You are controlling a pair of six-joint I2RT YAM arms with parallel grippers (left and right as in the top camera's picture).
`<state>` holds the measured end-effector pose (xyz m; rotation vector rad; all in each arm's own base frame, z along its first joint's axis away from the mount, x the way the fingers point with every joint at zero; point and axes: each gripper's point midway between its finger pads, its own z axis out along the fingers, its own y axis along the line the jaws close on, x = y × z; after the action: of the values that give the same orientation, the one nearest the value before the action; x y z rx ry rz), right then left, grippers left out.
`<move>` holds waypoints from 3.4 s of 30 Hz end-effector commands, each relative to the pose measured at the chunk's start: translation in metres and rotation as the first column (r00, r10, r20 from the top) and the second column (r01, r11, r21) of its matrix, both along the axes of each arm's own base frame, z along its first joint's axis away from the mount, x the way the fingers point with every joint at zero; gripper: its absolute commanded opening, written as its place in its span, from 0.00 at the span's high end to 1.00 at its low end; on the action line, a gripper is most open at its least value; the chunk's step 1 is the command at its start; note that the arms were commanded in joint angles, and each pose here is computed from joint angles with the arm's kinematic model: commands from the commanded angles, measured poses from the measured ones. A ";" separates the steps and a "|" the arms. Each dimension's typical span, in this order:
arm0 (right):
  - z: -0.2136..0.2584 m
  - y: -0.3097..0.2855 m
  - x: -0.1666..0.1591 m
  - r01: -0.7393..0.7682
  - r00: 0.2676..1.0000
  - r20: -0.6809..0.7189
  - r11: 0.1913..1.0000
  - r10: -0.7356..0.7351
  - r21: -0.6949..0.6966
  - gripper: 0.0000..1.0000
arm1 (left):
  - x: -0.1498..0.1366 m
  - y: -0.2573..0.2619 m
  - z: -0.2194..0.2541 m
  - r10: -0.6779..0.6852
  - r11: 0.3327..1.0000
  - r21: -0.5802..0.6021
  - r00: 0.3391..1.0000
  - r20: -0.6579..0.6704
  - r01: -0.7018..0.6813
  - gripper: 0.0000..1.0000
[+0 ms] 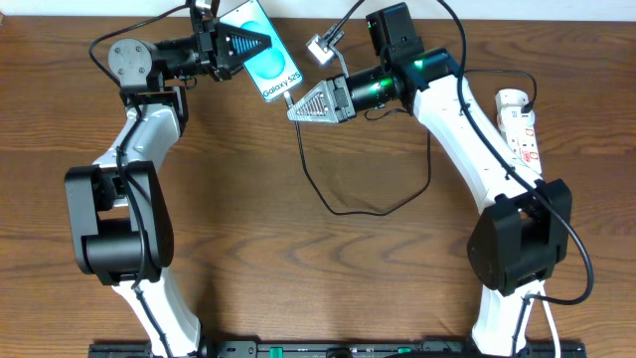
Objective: Plug charger to phone and switch on socket
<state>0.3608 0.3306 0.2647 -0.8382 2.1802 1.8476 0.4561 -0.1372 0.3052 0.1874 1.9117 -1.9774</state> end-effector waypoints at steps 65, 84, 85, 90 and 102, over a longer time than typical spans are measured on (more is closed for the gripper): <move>-0.001 -0.011 -0.002 -0.016 0.999 -0.050 0.999 0.017 0.032 0.99 | -0.018 -0.022 0.005 -0.093 0.995 0.045 0.992 0.082 0.090 0.93; -0.009 -0.015 -0.008 -0.018 0.998 -0.065 1.000 0.018 -0.001 0.99 | -0.021 -0.026 -0.003 -0.104 0.994 0.039 0.994 0.037 0.103 0.93; -0.010 -0.015 -0.009 -0.019 0.998 -0.065 1.000 0.019 -0.002 0.99 | -0.022 -0.026 -0.006 -0.104 0.994 0.037 0.994 0.026 0.103 0.93; -0.011 -0.015 -0.010 -0.022 0.998 -0.065 1.000 0.022 -0.005 0.99 | -0.026 -0.026 -0.020 -0.104 0.994 0.034 0.995 0.000 0.104 0.93; -0.017 -0.021 -0.013 -0.017 0.997 -0.070 0.999 0.014 -0.037 0.99 | -0.027 -0.026 -0.019 -0.104 0.994 0.036 0.994 0.014 0.103 0.93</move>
<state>0.3427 0.3148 0.2489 -0.7978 2.2944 1.8822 0.4396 -0.1569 0.2868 0.2387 1.9422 -2.0099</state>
